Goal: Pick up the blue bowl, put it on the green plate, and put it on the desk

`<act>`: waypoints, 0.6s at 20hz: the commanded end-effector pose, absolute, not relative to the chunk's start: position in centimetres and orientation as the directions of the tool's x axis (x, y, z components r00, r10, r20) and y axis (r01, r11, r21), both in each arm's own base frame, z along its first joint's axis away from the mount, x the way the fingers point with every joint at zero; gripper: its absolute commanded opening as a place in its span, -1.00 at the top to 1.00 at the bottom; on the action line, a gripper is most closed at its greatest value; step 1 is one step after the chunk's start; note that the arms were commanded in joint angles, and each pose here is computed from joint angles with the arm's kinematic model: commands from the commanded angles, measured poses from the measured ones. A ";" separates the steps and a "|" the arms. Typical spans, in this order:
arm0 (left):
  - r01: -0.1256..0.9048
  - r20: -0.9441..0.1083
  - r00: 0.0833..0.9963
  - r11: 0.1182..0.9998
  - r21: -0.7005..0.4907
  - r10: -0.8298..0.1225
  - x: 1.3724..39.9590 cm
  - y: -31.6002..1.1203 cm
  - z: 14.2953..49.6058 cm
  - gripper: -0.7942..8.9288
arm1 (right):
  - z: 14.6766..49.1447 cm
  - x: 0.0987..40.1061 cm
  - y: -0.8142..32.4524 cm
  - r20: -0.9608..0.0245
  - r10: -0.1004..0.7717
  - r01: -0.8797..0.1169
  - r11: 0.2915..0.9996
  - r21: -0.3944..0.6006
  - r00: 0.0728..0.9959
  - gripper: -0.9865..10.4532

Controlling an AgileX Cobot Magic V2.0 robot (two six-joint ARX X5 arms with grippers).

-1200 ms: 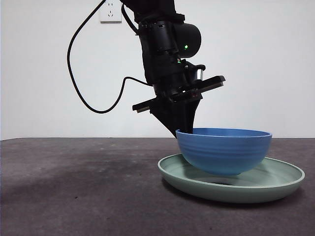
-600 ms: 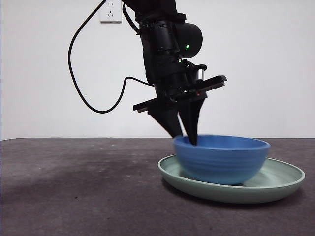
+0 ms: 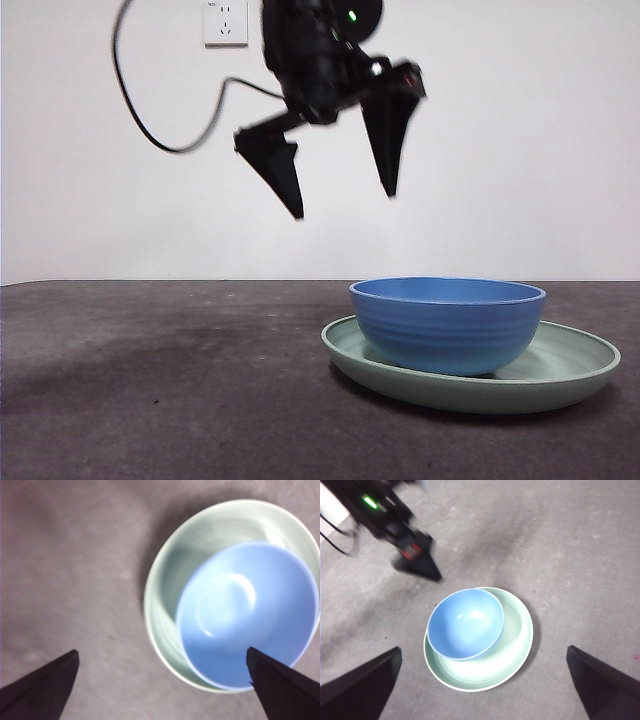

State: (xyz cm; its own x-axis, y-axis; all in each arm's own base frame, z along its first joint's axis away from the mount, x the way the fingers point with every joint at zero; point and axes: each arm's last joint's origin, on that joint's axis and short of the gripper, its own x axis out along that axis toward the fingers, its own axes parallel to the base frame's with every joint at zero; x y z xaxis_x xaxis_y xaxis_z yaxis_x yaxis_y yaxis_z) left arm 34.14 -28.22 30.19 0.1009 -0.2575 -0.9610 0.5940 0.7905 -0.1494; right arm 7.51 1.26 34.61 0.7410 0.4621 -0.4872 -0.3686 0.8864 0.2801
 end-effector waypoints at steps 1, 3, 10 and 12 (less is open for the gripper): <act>0.620 -0.942 0.153 0.771 -0.144 -0.299 32.9 -27.1 33.7 -0.30 | 35.1 7.4 1.2 -0.470 0.459 -0.374 0.888 0.267 0.754 -0.19; 0.632 -0.913 0.217 0.762 -0.140 -0.347 31.2 -25.4 37.3 -0.30 | 35.1 7.4 1.3 -0.469 0.466 -0.371 0.884 0.286 0.750 -0.19; 0.686 -0.774 0.419 0.724 -0.072 -0.474 22.1 -18.0 47.3 -0.30 | 34.6 8.3 1.3 -0.518 0.493 -0.356 0.868 0.347 0.699 -0.19; 0.705 -0.749 0.443 0.708 -0.048 -0.492 19.5 -15.9 48.3 -0.30 | 34.4 9.0 1.4 -0.533 0.507 -0.357 0.860 0.365 0.678 -0.19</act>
State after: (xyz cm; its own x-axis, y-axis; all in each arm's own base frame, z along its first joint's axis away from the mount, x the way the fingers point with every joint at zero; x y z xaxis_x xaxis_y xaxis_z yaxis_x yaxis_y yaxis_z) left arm 19.72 -16.02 48.31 0.4592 -0.5077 -0.7290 0.6890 0.7215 -0.0684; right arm 8.96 1.37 33.96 0.6676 0.5069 -0.5453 -0.3540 0.8605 0.3665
